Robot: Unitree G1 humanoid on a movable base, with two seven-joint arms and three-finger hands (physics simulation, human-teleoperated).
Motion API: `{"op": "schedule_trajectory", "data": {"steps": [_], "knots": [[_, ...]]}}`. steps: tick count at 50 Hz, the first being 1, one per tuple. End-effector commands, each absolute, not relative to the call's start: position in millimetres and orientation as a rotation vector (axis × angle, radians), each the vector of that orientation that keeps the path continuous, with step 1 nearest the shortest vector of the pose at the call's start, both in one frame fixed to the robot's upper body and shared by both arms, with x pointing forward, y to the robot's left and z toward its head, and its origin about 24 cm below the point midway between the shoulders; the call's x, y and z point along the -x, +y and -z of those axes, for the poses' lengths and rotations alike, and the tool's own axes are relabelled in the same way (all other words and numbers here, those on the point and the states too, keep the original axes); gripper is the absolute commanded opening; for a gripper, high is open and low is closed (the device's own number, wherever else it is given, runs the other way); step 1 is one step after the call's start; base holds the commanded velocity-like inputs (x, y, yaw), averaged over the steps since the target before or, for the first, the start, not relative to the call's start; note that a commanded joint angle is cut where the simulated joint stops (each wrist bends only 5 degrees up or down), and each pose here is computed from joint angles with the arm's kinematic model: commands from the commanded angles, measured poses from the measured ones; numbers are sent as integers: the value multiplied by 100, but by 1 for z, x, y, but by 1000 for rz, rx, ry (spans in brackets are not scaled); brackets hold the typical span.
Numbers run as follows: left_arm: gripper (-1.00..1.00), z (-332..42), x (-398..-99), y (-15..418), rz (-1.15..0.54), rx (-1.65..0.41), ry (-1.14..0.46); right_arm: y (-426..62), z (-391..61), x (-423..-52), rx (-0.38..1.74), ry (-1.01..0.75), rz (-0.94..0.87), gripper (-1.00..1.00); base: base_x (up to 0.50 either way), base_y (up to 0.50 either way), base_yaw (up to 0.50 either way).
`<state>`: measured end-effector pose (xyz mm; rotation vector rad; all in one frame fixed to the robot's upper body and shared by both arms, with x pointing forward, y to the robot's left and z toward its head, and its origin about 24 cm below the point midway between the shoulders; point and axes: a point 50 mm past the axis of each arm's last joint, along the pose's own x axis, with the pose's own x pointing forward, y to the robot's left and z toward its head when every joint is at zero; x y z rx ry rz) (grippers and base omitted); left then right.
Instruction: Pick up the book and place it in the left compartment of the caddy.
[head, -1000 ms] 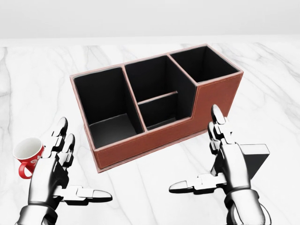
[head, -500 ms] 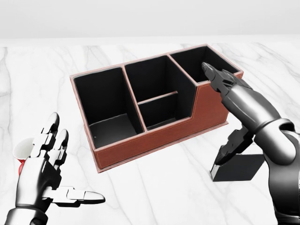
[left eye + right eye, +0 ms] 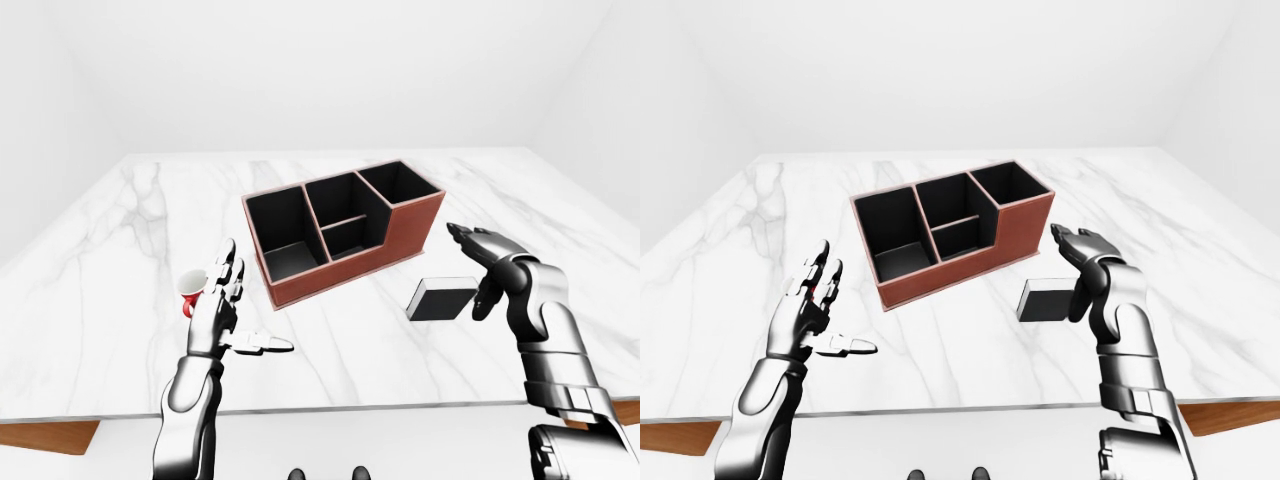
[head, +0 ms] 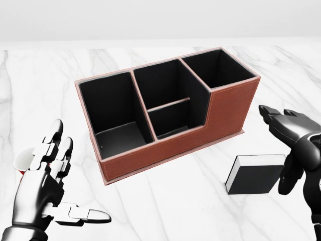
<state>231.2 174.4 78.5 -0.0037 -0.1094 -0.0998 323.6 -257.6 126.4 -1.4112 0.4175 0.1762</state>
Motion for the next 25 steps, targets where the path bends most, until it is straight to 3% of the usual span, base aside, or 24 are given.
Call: {"op": "schedule_trajectory", "data": {"steps": [1,25], "knots": [[100,-79,-230,174,103,0,-113,-271,-104,-327,1423,562,-210,100,0,0,0],[100,-70,-233,170,133,-14,-72,-270,-79,-356,1417,670,-250,100,0,0,0]]}}
